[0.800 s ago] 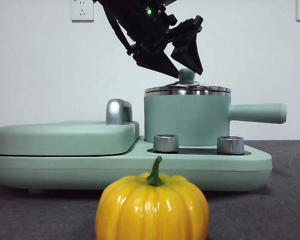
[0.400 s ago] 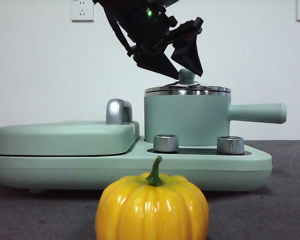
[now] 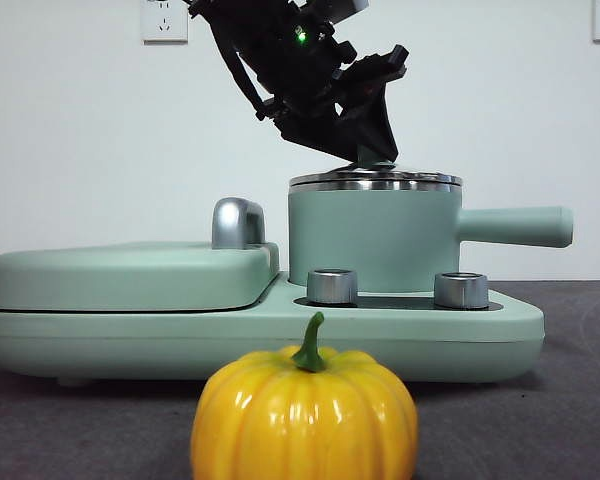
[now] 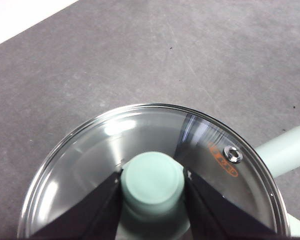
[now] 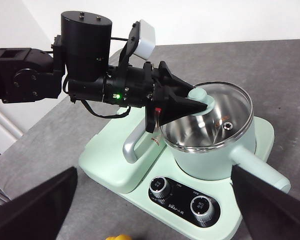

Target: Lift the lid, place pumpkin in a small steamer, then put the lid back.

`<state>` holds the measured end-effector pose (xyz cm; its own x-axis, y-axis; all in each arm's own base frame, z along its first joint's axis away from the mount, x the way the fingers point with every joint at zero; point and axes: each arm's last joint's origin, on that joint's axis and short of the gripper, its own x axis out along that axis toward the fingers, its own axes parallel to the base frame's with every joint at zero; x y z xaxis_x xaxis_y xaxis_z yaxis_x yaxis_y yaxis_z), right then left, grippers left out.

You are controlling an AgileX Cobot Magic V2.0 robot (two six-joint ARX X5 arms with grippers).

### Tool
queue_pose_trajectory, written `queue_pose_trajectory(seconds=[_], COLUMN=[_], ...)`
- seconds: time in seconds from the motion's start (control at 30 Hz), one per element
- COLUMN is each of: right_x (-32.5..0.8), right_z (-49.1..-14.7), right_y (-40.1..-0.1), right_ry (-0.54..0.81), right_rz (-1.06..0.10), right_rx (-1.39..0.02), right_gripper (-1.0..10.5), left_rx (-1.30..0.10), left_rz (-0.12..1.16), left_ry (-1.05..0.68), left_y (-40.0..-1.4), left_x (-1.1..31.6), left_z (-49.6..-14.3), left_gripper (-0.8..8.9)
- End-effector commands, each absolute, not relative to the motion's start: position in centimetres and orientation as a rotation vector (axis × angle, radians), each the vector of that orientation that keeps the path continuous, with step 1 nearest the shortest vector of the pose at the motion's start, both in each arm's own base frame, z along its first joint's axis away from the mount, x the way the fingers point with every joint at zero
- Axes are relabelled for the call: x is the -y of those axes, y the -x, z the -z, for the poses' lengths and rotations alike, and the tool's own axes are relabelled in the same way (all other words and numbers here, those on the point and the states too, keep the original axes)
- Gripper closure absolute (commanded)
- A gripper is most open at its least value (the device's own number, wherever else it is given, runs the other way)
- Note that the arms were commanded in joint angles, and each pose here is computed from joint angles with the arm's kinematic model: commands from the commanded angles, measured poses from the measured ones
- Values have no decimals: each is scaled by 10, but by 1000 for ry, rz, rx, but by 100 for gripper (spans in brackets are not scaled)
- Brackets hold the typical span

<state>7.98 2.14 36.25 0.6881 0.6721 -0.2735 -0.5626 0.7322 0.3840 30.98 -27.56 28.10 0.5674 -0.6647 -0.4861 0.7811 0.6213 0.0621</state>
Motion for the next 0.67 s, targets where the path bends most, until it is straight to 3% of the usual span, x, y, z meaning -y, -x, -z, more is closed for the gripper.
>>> queue_pose_trajectory(seconds=[0.03,0.17,0.67], right_x=[-22,-22,-22], right_z=[-367,-367,-365], right_y=[-79,-79,-78], right_ry=[-286,-286,-293], right_rz=[-705,-705,-702], right_rx=[-406,-406,-427], right_gripper=[458,458,458], left_rx=[-420,-419,-342], left_rz=[873,873,870], left_ry=[-290,-289,-253], left_y=[-312,-312,-303], left_x=[282,282,274], left_z=[-283,-283,-321], left_gripper=[653,726,725])
